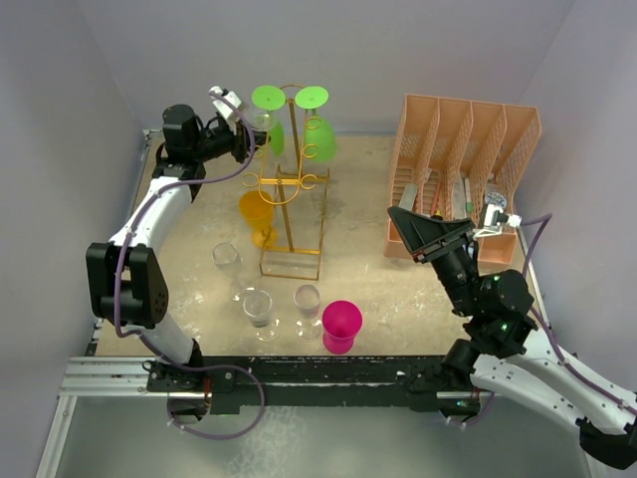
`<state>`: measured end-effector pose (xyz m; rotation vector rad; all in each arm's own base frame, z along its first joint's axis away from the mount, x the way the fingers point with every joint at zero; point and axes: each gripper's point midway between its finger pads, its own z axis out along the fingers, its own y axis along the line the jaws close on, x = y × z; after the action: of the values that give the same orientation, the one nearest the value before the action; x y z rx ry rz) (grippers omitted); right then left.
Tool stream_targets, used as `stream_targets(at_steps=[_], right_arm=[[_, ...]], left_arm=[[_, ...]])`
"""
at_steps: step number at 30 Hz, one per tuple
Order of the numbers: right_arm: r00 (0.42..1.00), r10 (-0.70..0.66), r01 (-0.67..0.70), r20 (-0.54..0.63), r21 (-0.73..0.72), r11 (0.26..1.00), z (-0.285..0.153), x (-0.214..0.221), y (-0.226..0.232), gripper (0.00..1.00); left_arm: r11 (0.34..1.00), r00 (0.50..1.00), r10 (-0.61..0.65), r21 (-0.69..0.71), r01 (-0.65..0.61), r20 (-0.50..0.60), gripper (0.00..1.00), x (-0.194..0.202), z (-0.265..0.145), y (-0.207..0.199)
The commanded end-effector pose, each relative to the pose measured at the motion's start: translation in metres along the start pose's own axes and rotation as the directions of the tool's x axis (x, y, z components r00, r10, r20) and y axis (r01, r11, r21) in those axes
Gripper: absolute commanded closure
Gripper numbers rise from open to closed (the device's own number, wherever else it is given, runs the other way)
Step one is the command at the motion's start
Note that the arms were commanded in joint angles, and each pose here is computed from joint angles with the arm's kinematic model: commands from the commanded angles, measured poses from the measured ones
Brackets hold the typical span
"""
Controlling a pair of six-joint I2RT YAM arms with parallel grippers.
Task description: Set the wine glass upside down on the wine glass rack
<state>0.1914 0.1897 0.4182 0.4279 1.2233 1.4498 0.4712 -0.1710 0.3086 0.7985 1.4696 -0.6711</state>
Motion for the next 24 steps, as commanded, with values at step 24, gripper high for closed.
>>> stream_targets(at_steps=[24], right_arm=[[1.0, 0.003, -0.004, 0.015, 0.095, 0.996, -0.007, -0.008, -0.012, 0.33]], left_arm=[[0.987, 0.995, 0.101, -0.123, -0.1, 0.001, 0.45, -0.025, -0.049, -0.005]])
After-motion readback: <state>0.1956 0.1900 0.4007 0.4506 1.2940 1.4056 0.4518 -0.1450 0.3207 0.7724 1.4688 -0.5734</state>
